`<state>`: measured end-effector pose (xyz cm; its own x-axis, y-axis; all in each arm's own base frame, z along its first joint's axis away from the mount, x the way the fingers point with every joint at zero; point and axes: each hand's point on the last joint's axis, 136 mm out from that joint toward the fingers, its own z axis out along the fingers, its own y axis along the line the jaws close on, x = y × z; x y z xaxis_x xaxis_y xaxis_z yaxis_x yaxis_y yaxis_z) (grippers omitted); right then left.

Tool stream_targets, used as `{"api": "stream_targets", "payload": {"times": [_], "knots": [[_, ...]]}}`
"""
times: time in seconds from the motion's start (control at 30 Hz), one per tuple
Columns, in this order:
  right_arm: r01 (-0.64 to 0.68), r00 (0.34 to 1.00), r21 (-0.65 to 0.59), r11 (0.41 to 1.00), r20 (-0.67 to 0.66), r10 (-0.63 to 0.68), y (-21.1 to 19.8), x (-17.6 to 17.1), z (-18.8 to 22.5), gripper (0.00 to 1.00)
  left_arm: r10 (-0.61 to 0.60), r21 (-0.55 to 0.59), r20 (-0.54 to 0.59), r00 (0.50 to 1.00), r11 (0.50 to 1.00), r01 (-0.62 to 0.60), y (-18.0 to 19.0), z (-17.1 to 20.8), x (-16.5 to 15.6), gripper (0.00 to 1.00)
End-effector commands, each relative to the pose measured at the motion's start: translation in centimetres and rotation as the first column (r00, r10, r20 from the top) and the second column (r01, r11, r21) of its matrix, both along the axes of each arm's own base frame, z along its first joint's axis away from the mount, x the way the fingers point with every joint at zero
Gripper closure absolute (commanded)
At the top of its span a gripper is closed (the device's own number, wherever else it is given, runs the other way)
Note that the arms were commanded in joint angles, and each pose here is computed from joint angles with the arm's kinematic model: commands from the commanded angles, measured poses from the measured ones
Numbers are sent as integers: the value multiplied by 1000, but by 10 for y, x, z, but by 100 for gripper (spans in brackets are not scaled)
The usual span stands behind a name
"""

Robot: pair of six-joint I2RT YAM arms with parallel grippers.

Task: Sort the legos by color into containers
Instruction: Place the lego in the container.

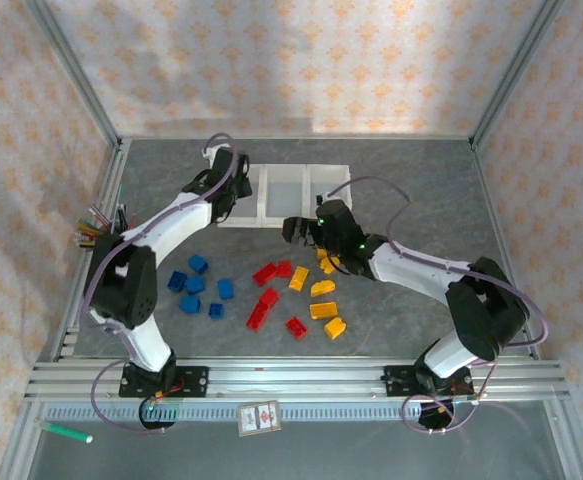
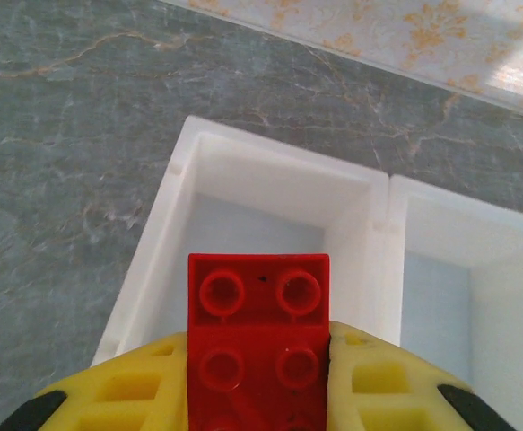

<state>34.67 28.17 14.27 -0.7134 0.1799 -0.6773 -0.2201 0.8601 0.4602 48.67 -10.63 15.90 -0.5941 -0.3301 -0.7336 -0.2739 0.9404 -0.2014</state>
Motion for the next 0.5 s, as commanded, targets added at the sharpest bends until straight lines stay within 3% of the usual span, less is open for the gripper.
{"api": "stream_targets", "payload": {"times": [0.0,0.1,0.17,0.27,0.47], "knots": [[28,998,-5,1000,52,-28,-2,16,13,0,8,25,1,1000,1000,-8,2,-6,22,81],[36,998,-9,999,48,-35,-5,20,11,0,27,46,-38,999,999,-25,6,-27,35,79],[39,998,-7,999,48,-39,-7,21,12,0,20,46,-54,998,999,-17,5,-32,38,72],[43,998,-14,999,57,-42,-10,22,16,0,-1,35,-61,998,999,3,0,-31,40,58],[28,997,-33,999,72,-26,-16,19,27,0,-47,-5,-45,998,999,47,-4,-12,23,46]]}}
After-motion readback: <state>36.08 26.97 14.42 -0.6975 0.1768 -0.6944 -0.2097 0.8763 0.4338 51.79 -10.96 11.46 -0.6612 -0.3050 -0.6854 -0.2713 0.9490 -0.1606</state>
